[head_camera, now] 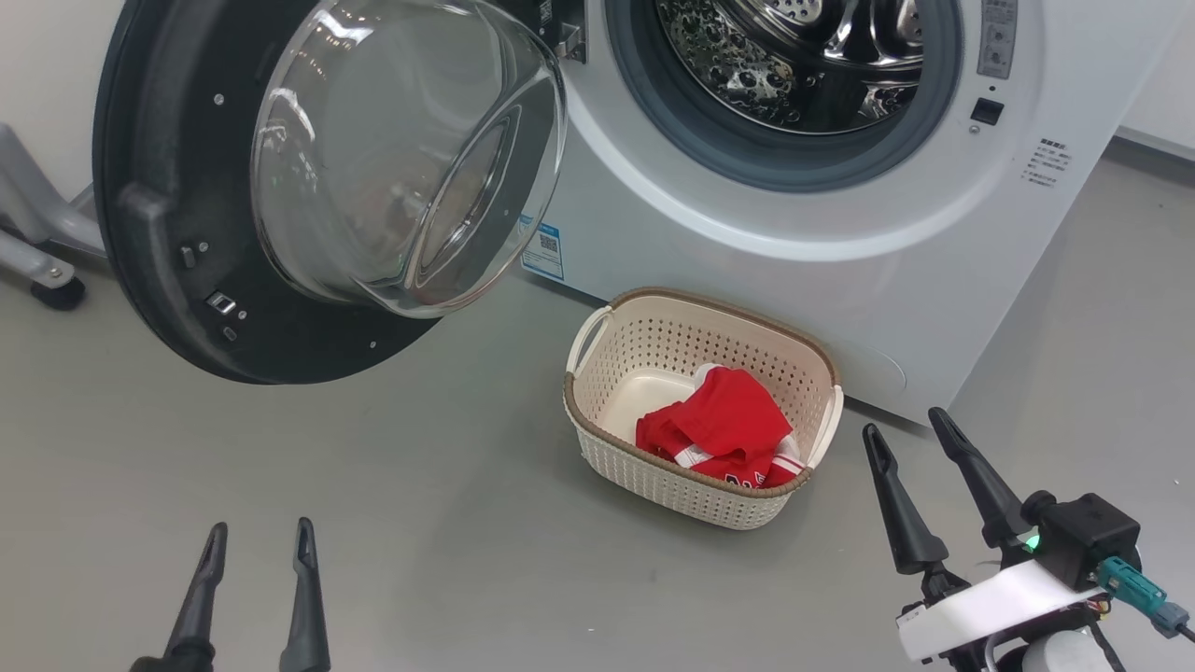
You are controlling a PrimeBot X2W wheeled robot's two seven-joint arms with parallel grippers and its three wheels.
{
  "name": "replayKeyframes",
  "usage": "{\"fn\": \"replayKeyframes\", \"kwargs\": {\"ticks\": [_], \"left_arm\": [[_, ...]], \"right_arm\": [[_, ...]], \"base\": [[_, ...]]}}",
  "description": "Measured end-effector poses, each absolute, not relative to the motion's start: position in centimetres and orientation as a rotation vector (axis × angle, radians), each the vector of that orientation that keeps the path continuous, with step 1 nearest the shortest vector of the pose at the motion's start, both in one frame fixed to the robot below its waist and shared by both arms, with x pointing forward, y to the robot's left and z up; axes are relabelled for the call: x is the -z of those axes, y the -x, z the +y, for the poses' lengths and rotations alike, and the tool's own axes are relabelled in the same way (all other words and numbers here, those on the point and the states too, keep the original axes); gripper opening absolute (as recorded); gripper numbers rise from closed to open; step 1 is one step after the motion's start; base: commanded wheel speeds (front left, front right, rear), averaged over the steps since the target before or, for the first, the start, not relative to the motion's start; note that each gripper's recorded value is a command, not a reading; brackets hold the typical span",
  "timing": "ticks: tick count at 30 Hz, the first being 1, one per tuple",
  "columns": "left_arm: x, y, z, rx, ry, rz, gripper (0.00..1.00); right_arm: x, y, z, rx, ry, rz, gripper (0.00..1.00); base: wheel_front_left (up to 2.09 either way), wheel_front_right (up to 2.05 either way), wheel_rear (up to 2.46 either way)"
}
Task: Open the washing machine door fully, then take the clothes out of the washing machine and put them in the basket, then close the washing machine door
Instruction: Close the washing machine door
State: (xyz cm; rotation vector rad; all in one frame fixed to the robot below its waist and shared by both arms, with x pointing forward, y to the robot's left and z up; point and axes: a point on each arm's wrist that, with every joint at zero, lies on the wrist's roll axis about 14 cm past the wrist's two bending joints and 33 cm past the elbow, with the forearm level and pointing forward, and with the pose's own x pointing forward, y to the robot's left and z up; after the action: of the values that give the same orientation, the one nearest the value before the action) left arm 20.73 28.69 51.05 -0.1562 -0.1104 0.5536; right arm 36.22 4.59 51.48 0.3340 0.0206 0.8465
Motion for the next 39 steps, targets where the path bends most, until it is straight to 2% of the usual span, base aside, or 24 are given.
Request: {"fn": "replayKeyframes", "kwargs": {"ticks": [10,39], "left_arm": [[-51.6,-18.5,30.1,-0.624,0.146,-0.132,1.0],[-52.0,-18.0,29.9,-0.634,0.15,-0.146,1.0]], "right_arm": [[-51.7,-35.4,6.5,-0.91,-0.337,0.028,1.0],[-51.3,-36.0,6.4,-0.892,-0.339,0.041,1.0]], "base": [[0.0,0.0,0.0],[0.0,0.0,0.0]]}}
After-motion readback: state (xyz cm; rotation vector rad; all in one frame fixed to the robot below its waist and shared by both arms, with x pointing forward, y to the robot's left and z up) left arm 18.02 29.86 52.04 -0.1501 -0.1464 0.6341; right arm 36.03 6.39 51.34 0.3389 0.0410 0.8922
